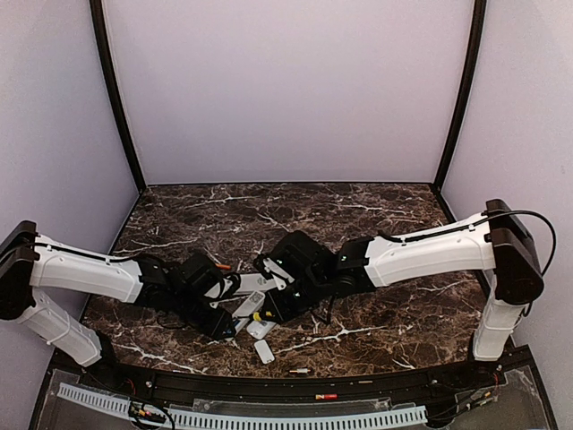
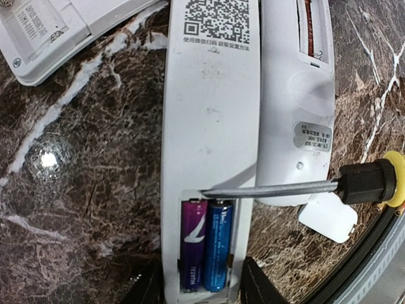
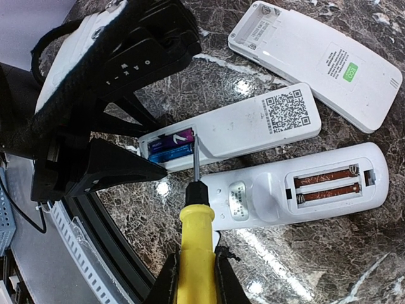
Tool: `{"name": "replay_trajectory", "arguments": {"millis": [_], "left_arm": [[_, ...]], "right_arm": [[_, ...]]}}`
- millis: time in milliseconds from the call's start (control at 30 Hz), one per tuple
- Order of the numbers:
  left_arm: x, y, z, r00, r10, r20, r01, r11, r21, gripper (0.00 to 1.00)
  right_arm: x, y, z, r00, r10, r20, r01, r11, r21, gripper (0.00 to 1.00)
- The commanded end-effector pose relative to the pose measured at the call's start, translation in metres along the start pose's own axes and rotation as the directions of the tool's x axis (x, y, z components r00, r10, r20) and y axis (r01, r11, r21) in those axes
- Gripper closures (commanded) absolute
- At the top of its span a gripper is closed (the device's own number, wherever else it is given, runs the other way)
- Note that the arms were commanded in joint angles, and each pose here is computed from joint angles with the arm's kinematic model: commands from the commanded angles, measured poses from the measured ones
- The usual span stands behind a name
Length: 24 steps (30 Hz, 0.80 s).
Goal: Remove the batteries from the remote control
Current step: Remove the battery from the remote control without the battery cover.
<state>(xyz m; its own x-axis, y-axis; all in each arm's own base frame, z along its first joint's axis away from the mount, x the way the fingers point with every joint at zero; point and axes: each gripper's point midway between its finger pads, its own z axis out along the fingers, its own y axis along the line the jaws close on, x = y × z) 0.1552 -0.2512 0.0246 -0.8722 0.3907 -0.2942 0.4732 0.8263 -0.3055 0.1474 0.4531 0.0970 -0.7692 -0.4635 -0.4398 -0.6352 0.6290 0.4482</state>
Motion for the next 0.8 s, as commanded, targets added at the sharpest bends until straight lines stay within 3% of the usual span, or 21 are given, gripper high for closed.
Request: {"name": "replay_trajectory", "arguments": {"millis": [0,767], "left_arm": [[0.017,0.008,0.003,0.997,-0.014,-0.077,0.011,0.999,-0.037,0.64],[0.021,0.005,0.008,0.991,0.024,-0.129,-0.032,0.998,-0.062,0.70]], "right_arm": [[0.004,0.002,0.006,1.000,0.000,-0.024,-0.001,1.000,-0.018,1.00],[0.002,-0.003,0.008,0.998,0.026,-0.056,-0.037,0.980,-0.195,1.00]]}}
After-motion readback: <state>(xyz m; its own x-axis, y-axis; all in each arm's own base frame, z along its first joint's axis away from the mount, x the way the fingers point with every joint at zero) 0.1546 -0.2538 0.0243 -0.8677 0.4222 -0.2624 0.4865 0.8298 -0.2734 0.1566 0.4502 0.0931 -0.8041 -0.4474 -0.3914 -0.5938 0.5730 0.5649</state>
